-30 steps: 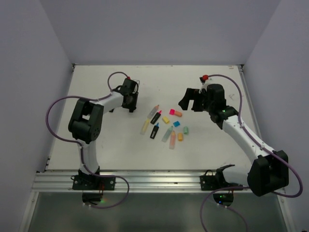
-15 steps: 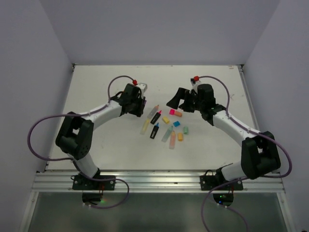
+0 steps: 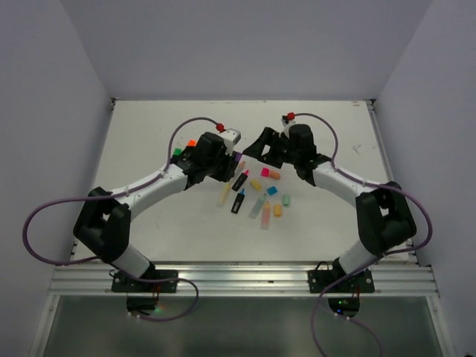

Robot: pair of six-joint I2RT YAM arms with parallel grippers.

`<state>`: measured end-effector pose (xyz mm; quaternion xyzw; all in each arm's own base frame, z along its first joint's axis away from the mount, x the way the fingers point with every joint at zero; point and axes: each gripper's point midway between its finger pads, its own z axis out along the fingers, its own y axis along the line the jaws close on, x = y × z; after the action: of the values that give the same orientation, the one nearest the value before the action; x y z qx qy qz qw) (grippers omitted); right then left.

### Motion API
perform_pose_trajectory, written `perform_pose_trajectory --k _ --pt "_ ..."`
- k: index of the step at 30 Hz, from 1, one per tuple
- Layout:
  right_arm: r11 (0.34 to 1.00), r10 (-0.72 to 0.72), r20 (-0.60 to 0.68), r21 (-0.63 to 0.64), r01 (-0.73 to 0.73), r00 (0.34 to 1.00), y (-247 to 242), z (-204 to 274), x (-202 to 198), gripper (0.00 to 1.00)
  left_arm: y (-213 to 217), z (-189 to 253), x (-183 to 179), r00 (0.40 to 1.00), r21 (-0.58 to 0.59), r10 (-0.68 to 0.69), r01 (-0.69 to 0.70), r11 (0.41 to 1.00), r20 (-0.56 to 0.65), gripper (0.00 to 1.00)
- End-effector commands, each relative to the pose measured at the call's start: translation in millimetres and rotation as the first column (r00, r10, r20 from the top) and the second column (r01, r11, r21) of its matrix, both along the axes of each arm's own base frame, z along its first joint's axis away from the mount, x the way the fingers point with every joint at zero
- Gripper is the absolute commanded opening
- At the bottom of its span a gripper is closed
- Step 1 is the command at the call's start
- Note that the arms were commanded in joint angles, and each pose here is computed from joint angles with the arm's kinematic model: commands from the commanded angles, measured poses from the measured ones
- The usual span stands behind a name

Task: Open the pen caps

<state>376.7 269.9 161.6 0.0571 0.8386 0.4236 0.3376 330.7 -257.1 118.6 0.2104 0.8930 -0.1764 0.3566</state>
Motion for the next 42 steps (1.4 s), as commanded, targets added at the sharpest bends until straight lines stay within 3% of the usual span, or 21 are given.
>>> perform_pose_trajectory --k 1,8,17,23,42 --pt "0.997 -0.01 0.039 0.083 0.007 0.999 15 25 14 0.85 -11 22 -3 0.999 -0.05 -0.029 0.031 0.998 0.046 0.09" --pt "0.997 0.015 0.016 0.081 -0.016 1.0 27 17 14 0.82 -24 33 -4 0.996 -0.067 -0.053 0.058 0.996 0.067 0.09" --pt "0.995 0.04 0.002 0.089 -0.04 0.999 33 7 12 0.65 -28 35 -6 0.996 -0.068 -0.061 0.066 0.996 0.072 0.09" --pt "0.993 0.056 -0.009 0.104 -0.055 0.998 37 2 11 0.59 -33 40 -6 0.994 -0.077 -0.067 0.073 0.994 0.083 0.1" --pt "0.986 0.095 -0.019 0.138 -0.091 0.995 42 1 3 0.12 -32 50 -3 0.992 -0.087 -0.049 0.059 0.994 0.113 0.09"
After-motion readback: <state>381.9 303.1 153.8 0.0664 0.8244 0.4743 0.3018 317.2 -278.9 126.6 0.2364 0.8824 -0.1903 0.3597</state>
